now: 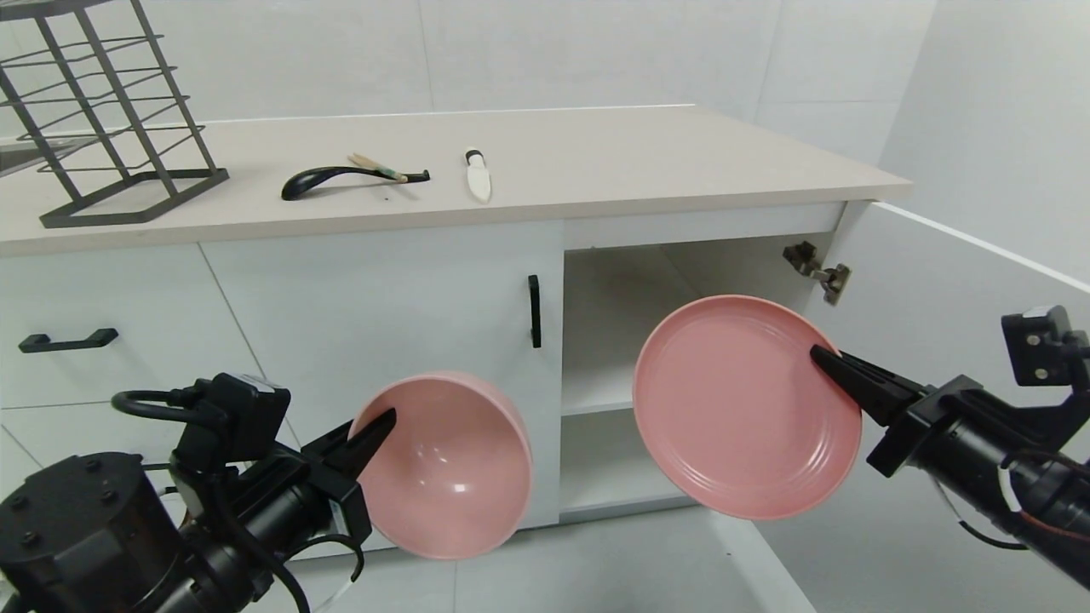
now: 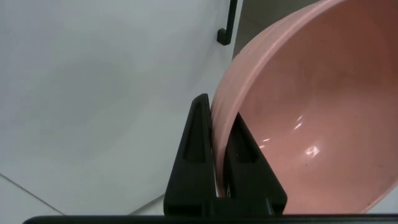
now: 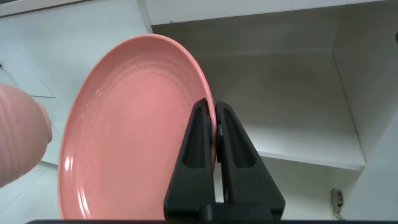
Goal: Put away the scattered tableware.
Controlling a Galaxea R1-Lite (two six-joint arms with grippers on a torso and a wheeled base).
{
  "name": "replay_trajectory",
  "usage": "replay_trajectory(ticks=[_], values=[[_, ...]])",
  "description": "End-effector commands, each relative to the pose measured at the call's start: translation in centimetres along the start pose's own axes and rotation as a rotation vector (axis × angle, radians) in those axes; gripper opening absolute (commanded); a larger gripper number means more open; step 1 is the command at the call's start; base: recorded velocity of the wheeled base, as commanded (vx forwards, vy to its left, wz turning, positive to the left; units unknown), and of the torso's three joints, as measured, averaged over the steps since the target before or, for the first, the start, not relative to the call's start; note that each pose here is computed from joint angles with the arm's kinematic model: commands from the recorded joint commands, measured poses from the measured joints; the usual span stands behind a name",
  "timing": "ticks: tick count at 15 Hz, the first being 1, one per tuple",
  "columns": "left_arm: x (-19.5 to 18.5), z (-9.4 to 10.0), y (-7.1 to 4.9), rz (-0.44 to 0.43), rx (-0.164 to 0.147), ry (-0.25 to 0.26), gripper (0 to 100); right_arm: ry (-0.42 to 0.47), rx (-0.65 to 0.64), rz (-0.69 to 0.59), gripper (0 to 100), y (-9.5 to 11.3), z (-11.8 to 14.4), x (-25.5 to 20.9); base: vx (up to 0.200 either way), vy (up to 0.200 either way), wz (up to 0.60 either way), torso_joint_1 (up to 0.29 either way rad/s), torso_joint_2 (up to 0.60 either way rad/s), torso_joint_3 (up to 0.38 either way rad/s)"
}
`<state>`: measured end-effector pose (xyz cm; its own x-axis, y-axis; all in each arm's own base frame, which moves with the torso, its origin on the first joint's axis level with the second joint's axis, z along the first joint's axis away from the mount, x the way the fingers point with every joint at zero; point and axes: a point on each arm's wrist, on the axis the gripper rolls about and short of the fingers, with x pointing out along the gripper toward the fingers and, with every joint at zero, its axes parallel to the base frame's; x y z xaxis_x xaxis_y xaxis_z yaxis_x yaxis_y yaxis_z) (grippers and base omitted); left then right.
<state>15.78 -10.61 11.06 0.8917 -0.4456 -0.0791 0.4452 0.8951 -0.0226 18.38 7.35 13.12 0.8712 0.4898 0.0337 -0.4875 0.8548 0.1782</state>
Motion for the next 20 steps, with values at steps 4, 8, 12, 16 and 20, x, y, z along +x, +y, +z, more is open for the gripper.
replay_trajectory(ticks=[4,8,12,16,20], values=[[-0.1,-0.2,-0.2,-0.013,0.006,0.009,0,-0.003,-0.001,0.001,0,0.0,0.0,0.0,0.0,0.0,0.0,-0.033,0.0,-0.011],[0.0,-0.3,-0.3,-0.013,0.007,0.018,0,-0.004,-0.001,-0.005,0,-0.1,0.1,0.0,0.0,0.0,0.0,0.016,0.0,0.012],[0.2,-0.8,-0.2,-0.009,0.011,0.042,0,-0.003,-0.001,-0.004,0,-0.1,0.1,0.0,0.1,0.0,0.0,0.005,0.0,0.006],[0.5,-1.2,-0.3,-0.01,0.015,0.065,0,0.023,0.003,-0.01,0,-0.2,-0.5,0.1,0.2,0.0,0.0,0.006,0.0,0.007],[0.4,-1.1,-0.6,-0.022,0.016,0.061,0,0.15,0.023,-0.032,0,-0.6,-2.8,-0.2,0.0,0.0,0.0,0.0,0.0,0.0]])
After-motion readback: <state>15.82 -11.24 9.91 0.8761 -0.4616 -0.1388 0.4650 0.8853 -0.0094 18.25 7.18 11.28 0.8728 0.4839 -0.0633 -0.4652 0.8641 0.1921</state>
